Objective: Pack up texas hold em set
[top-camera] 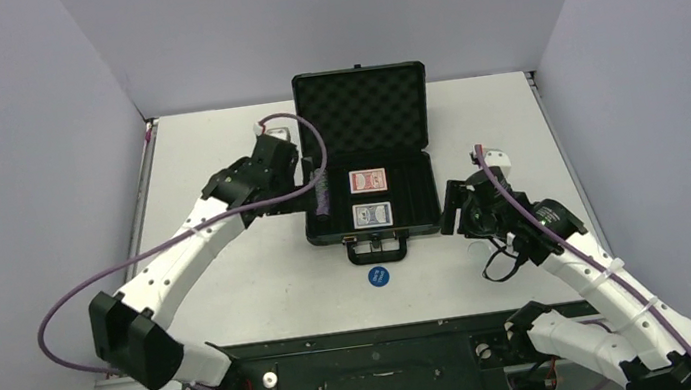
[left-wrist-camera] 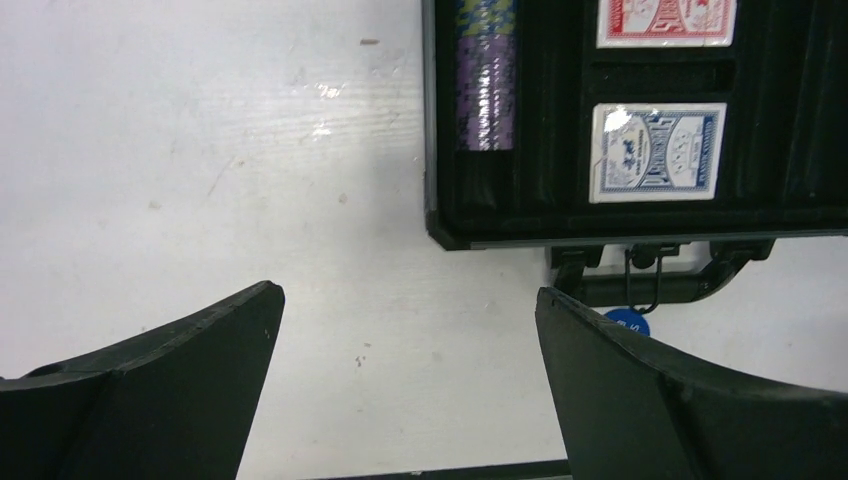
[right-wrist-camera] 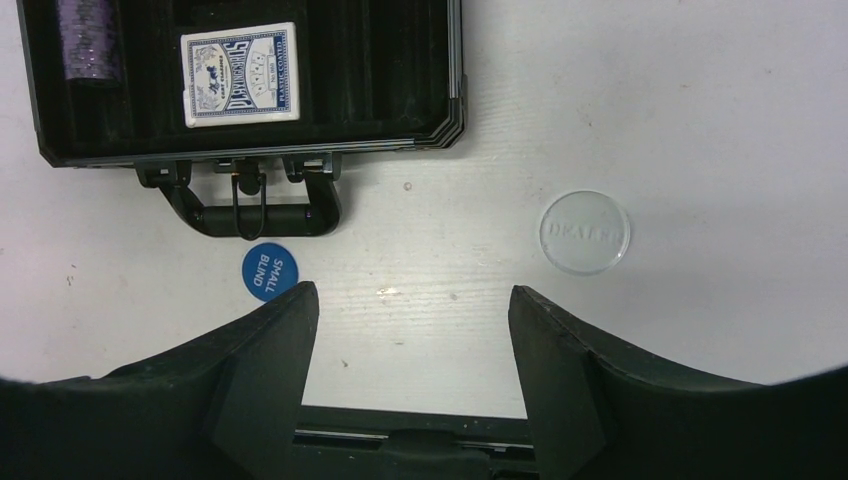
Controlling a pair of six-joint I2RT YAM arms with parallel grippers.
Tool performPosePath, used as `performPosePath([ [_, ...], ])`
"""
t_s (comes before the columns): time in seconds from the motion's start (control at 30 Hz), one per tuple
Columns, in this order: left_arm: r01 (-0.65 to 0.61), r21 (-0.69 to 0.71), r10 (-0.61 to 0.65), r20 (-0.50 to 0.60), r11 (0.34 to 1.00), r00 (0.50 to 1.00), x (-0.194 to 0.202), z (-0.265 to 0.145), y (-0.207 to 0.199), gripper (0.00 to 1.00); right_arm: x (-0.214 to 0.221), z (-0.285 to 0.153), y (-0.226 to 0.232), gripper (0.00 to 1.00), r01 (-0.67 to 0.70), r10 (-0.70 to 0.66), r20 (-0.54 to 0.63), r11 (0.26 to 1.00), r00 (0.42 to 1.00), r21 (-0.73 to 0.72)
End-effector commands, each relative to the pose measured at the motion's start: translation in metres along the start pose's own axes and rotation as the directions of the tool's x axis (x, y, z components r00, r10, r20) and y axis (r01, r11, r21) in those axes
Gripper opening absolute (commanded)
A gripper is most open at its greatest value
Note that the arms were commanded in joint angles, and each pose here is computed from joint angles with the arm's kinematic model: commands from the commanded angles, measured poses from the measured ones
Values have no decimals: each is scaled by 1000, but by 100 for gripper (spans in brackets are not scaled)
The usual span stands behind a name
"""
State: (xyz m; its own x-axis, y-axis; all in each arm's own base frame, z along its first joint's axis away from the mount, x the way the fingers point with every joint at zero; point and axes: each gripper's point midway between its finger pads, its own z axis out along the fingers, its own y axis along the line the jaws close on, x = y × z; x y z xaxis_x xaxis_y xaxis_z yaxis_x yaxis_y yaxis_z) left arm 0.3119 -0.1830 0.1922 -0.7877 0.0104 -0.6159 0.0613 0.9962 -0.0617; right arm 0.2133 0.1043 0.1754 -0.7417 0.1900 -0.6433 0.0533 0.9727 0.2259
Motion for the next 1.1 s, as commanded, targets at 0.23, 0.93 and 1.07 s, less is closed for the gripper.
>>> performPosePath([
  [0.23,129,28,-131,307,991,943,10,-61,67,96,1,-11,-18,76,-78,76,28,994,997,73],
  [0.93,207,-31,-182,363,978,914,80,-73,119,96,38,21,-54,87,-169,197,-57,934,979,314],
  [1.07,207,-35,-180,364,978,914,80,-73,120,96,39,33,-64,88,-166,206,-81,921,975,354],
])
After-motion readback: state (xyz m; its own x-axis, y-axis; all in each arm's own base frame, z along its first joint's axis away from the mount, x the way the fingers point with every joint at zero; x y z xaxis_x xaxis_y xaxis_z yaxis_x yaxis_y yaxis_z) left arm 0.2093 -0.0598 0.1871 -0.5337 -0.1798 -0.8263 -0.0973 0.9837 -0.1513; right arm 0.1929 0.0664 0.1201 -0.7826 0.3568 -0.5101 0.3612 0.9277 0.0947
